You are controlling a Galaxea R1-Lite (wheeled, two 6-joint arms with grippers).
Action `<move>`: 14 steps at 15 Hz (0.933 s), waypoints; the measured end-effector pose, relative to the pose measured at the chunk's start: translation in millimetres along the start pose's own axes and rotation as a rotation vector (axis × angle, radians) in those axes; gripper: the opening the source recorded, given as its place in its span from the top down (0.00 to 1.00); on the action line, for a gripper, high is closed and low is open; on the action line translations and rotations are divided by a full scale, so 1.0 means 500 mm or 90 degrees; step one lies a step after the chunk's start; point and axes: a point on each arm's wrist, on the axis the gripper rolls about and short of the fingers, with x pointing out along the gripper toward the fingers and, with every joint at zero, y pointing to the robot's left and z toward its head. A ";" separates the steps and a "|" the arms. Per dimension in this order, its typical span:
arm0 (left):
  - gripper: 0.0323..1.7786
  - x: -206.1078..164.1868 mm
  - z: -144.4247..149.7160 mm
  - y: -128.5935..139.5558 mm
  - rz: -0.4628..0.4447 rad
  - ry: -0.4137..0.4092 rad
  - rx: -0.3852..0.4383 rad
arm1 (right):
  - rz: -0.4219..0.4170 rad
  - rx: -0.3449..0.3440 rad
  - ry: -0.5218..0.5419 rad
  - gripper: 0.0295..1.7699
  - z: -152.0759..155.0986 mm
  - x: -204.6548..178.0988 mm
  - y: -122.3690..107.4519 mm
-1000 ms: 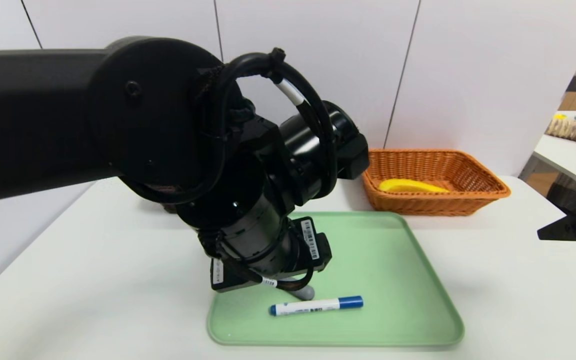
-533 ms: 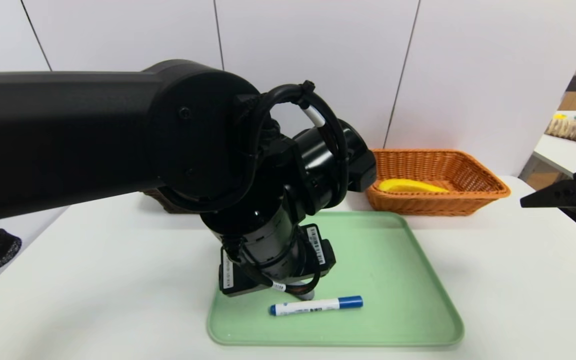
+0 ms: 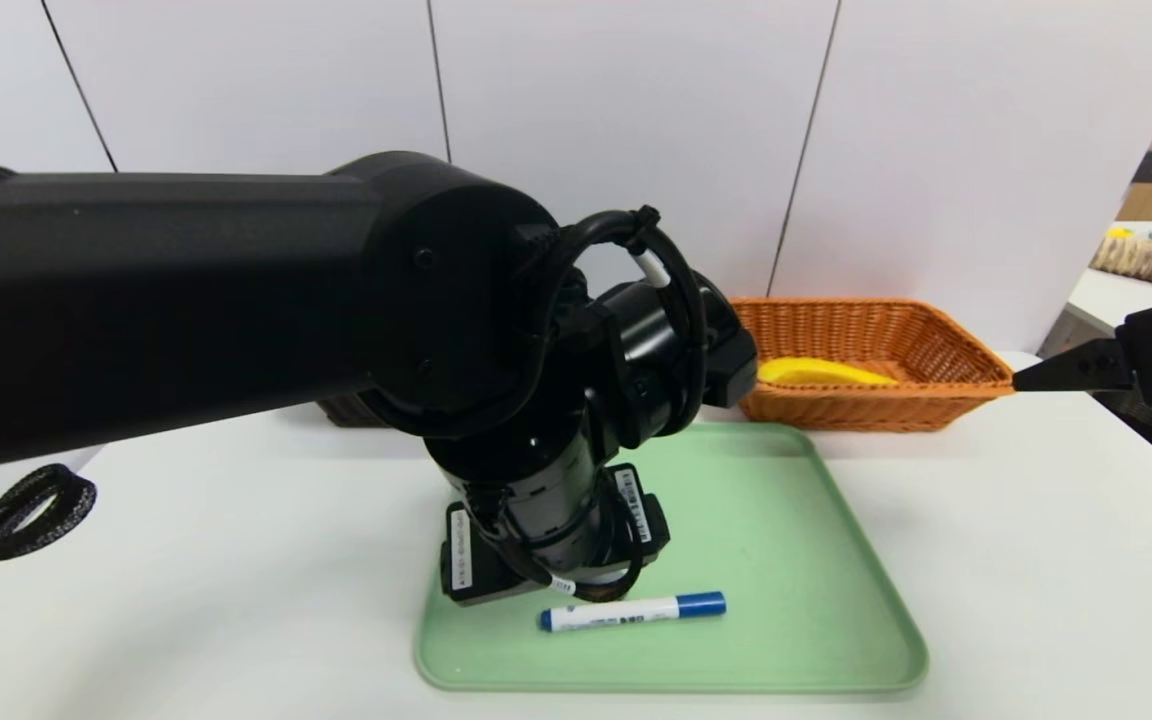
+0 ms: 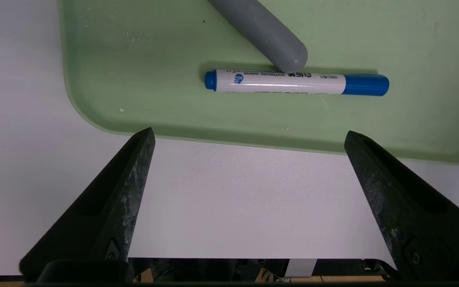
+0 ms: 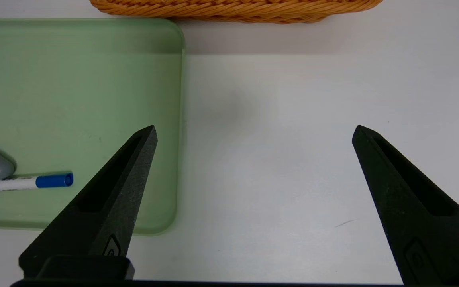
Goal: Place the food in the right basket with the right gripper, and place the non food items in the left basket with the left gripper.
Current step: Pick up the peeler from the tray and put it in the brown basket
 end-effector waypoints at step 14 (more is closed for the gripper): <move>0.05 0.082 0.044 -0.016 0.034 0.022 -0.131 | 0.005 -0.002 -0.048 0.04 -0.026 -0.062 -0.020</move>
